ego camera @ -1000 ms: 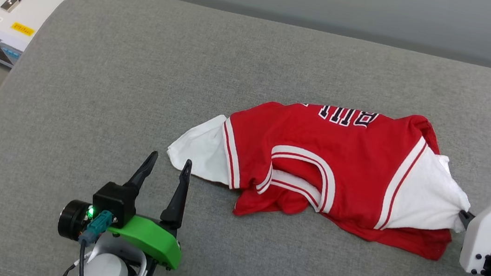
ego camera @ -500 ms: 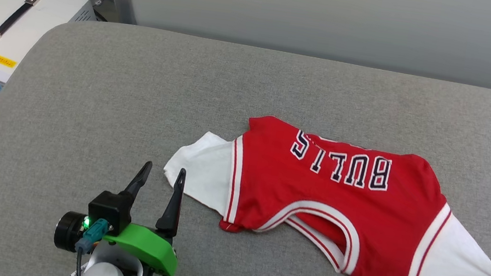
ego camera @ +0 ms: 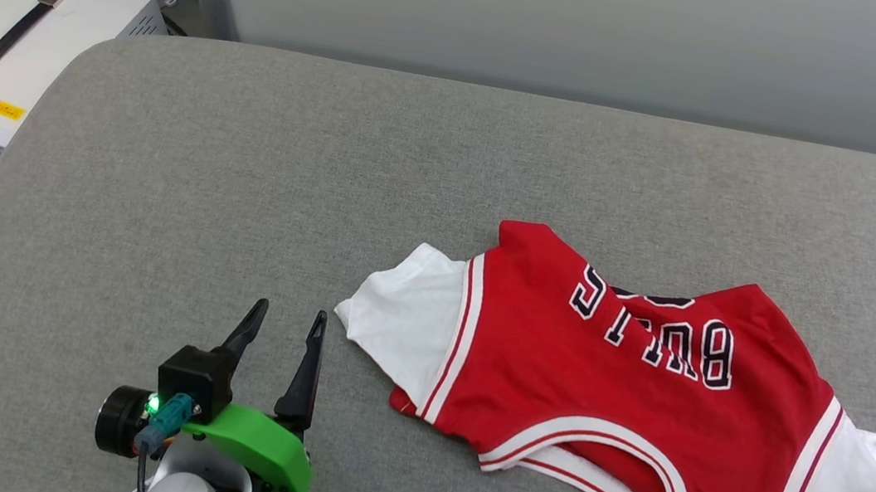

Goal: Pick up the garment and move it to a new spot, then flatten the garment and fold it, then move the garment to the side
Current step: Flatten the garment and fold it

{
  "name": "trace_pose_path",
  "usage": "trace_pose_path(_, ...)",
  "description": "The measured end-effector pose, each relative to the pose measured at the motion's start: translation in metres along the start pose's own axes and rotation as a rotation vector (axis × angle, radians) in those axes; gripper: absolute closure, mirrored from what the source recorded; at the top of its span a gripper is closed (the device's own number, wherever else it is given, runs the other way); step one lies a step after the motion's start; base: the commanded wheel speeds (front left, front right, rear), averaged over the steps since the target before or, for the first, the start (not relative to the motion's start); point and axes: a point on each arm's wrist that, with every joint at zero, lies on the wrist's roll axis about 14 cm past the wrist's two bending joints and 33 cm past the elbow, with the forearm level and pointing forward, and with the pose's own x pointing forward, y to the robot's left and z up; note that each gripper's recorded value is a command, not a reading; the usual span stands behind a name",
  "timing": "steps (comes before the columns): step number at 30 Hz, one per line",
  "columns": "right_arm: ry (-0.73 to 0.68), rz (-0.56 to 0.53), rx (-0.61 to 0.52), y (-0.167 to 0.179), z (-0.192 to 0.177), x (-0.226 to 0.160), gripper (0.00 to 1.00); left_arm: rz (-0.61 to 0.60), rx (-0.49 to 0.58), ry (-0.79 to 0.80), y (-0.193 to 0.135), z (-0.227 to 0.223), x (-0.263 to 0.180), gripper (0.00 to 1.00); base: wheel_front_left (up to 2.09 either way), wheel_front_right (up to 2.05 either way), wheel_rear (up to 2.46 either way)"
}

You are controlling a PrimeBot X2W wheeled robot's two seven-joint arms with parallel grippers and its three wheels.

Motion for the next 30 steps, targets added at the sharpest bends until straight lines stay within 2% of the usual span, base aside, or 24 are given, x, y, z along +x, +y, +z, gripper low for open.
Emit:
trace_pose_path(9,-0.459,0.027,0.031,0.015,0.072,-0.038,0.0,-0.021,-0.021,-0.04,-0.008,0.013,-0.002,0.0,0.0,0.0,0.0)
trace_pose_path(15,-0.665,0.063,0.11,0.036,0.086,-0.061,0.0,-0.045,-0.055,-0.021,-0.016,0.006,0.0,0.0,0.0,0.0,0.0)
trace_pose_path(18,-0.703,0.066,0.124,0.043,0.085,-0.066,0.0,-0.071,-0.066,0.063,-0.021,-0.008,0.004,0.0,0.0,0.0,0.0)
trace_pose_path(24,-0.697,0.061,0.11,0.049,0.081,-0.063,0.0,-0.122,0.036,0.38,-0.018,-0.043,0.025,0.0,0.0,0.0,0.0)
trace_pose_path(30,-0.654,0.046,0.1,0.047,0.073,-0.054,0.0,-0.083,0.077,0.585,-0.01,-0.061,0.045,0.0,0.0,0.0,0.0)
